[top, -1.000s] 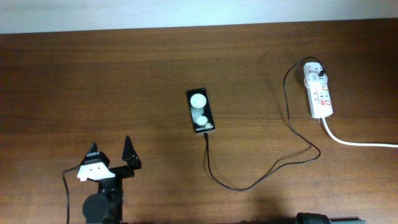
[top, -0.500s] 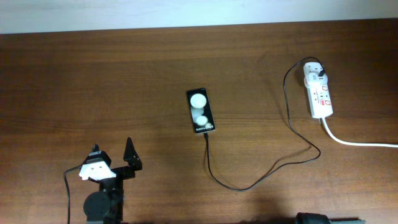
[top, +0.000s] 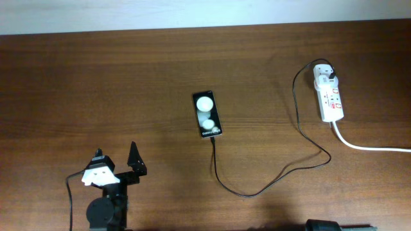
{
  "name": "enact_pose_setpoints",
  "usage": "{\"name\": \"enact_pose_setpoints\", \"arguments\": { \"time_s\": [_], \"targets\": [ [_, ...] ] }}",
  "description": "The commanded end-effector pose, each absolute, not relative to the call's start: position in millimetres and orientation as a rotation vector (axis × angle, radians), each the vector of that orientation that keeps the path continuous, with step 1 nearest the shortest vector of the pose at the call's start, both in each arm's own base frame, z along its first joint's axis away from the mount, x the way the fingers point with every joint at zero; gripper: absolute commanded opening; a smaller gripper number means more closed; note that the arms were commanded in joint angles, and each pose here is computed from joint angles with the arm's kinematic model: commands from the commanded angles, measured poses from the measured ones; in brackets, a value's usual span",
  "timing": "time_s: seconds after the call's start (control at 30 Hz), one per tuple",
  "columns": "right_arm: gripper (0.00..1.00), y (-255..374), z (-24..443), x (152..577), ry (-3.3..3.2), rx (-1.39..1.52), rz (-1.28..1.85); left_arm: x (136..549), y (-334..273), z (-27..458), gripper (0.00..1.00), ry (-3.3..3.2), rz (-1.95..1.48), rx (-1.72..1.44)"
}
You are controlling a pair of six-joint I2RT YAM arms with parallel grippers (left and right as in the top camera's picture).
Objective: Plug charger to phone and switch on socket
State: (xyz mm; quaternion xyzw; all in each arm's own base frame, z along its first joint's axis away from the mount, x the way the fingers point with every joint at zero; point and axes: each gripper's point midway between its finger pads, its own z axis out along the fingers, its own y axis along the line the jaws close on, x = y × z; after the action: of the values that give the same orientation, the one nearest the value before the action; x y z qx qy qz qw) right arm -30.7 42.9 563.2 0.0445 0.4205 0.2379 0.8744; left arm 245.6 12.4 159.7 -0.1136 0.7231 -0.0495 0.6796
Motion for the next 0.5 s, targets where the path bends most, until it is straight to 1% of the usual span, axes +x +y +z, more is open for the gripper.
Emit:
{"name": "enact_pose_setpoints", "arguments": {
  "time_s": [0.0, 0.17, 0.33, 0.47],
  "targets": [
    [0.06, 42.5, 559.6, -44.0, 0.852, 0.085, 0.495, 245.4, 13.1, 158.9, 0.99, 1.621, -0.113, -0.258],
    [0.06, 41.6, 556.9, -46.7, 0.850, 0.092, 0.491, 245.0, 17.7, 159.3, 0.99, 1.616, -0.091, -0.277],
    [0.05, 38.6, 552.8, -37.0, 0.868, 0.111, 0.487, 245.8, -1.2, 156.3, 0.99, 1.650, 0.043, 0.046],
    [0.05, 36.9, 547.7, -23.2, 0.889, 0.119, 0.488, 245.9, -1.6, 156.1, 0.99, 1.651, 0.044, 0.051]
  ]
}}
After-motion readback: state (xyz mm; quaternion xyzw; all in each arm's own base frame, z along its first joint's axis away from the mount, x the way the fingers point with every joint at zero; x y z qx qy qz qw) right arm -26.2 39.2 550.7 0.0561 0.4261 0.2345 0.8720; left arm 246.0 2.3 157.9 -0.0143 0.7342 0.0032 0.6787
